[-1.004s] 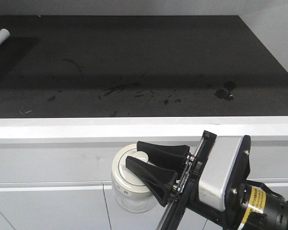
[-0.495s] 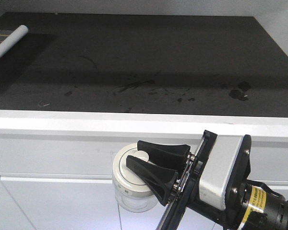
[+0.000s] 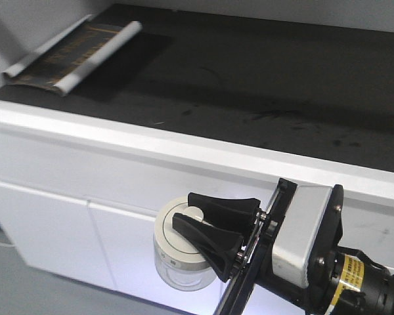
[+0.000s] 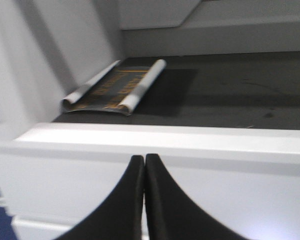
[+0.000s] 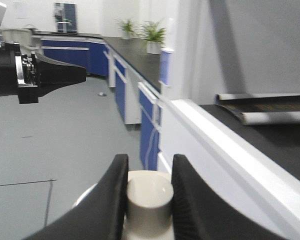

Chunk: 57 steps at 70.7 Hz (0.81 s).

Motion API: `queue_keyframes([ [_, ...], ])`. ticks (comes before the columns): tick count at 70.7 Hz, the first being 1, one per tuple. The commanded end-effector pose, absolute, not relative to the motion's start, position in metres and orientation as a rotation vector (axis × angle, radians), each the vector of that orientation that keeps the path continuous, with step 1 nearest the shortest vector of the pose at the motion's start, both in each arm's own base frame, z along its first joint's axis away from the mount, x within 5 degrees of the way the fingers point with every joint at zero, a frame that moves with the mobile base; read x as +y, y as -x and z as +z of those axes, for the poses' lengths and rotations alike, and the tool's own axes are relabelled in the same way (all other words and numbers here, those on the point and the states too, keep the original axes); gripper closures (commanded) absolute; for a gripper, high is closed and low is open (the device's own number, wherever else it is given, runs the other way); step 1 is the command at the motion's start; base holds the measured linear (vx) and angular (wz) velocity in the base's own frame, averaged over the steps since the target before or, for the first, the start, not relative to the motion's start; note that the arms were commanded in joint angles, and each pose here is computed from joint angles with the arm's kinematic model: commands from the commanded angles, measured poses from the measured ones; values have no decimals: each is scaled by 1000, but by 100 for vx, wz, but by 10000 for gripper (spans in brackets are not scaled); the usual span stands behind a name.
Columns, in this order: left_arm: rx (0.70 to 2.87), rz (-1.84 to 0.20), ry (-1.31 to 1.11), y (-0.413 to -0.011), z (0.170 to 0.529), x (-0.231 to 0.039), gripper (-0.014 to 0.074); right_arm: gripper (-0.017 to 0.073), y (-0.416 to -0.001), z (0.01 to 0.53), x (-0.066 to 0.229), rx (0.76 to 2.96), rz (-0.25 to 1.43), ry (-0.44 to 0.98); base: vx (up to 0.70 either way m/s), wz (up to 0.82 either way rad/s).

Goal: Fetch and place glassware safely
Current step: 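Hold the jar in the right gripper while the base turns away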

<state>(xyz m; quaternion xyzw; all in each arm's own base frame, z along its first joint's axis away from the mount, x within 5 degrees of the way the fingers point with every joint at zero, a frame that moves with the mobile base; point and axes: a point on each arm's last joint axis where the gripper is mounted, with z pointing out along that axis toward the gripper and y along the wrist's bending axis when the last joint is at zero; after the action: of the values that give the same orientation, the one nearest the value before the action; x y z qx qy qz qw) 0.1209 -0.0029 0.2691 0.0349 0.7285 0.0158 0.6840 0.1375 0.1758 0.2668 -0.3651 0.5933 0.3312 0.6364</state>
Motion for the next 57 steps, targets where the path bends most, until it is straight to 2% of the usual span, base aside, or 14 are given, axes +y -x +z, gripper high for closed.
queue_keyframes([
  [1, 1534, 20, -66, -122, 285, -4, 601, 560, -136, 290, 176, 1211, 808, 770, -7, 56],
  [57, 1534, 20, -66, -122, 285, -4, 601, 560, -136, 290, 176, 1214, 806, 770, -9, 49],
])
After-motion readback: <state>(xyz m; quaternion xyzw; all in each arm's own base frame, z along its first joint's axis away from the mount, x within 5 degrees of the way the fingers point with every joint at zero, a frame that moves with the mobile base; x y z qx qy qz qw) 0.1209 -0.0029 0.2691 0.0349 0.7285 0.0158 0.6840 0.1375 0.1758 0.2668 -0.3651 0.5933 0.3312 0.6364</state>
